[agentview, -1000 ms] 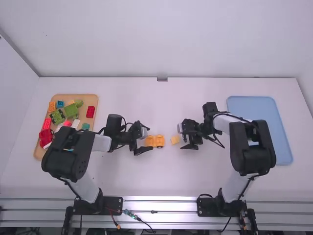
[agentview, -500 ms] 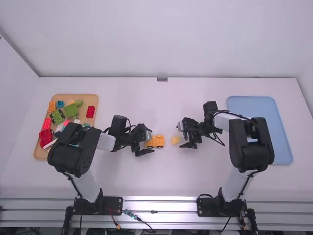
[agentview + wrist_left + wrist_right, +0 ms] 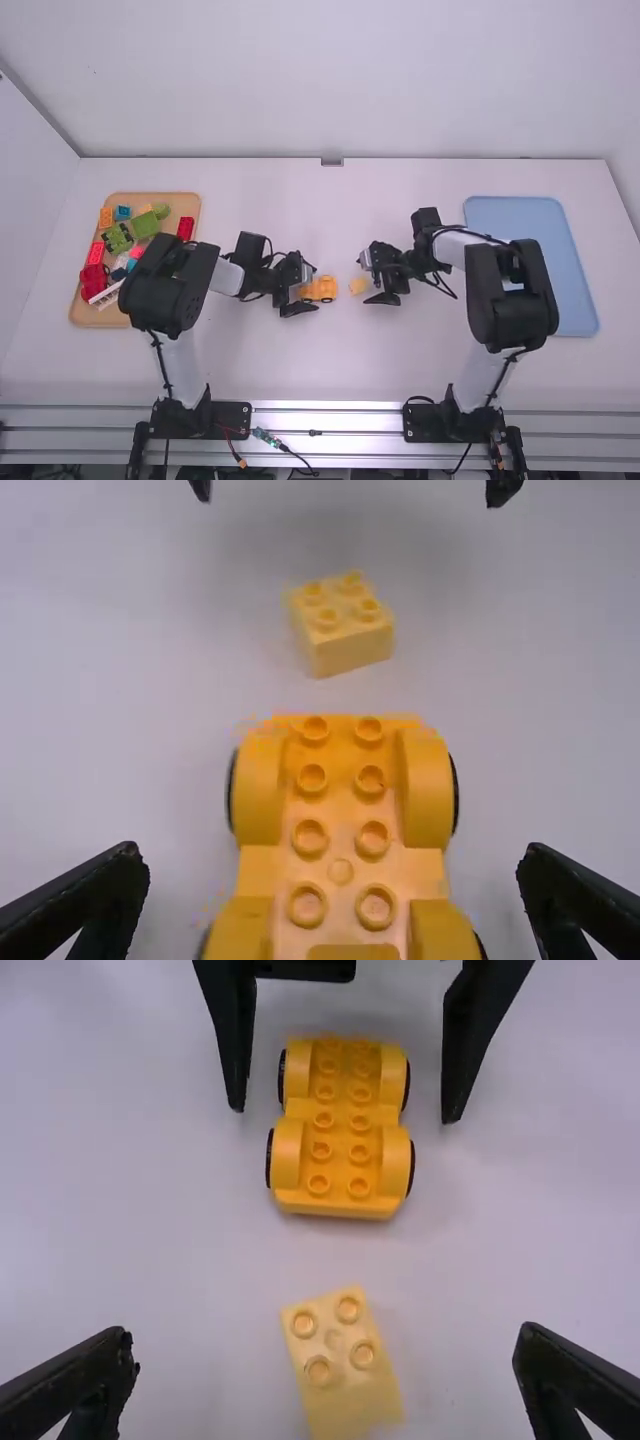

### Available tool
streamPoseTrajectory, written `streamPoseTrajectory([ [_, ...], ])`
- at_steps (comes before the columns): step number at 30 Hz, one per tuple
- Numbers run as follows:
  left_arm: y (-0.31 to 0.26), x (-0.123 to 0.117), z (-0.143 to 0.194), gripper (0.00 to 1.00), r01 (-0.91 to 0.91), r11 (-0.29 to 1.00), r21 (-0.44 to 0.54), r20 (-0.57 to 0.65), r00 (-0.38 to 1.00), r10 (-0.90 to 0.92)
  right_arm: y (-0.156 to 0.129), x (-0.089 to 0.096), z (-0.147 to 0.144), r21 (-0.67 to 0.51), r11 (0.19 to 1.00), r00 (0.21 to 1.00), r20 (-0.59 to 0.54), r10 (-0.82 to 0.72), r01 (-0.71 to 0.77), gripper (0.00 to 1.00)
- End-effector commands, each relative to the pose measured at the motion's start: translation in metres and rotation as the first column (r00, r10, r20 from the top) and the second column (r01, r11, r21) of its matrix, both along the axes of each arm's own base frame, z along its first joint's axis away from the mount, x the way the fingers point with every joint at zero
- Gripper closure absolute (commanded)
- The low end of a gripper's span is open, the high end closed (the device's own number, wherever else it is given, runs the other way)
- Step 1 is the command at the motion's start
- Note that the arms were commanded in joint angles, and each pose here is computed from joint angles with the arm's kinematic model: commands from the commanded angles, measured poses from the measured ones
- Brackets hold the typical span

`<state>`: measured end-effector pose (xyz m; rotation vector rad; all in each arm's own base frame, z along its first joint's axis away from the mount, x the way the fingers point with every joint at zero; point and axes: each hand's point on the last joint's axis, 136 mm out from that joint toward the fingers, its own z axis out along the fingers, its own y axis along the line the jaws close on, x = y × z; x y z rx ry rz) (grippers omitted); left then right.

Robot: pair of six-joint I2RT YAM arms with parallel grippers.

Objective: Assemble lego blocks to make yellow taxi

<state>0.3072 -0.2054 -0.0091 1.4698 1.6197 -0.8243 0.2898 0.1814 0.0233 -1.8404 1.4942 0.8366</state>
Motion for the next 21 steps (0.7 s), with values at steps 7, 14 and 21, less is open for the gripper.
streamPoseTrajectory([
  [7,-0.005,-0.005,0.004,0.01,0.040,0.998,-0.048,0.002,0.999,-0.040,0.004,0.008,-0.011,-0.006,1.000,1.000,0.021,-0.005,0.005,0.06],
  [14,-0.006,-0.003,0.005,0.01,0.033,0.998,-0.051,0.001,0.999,-0.033,0.007,0.017,-0.034,0.008,0.998,0.998,0.002,-0.056,0.056,0.05],
  [21,-0.006,0.002,0.008,0.01,0.003,0.998,-0.063,-0.016,1.000,-0.004,0.007,0.002,-0.035,0.020,1.000,1.000,0.002,0.010,-0.010,0.09],
])
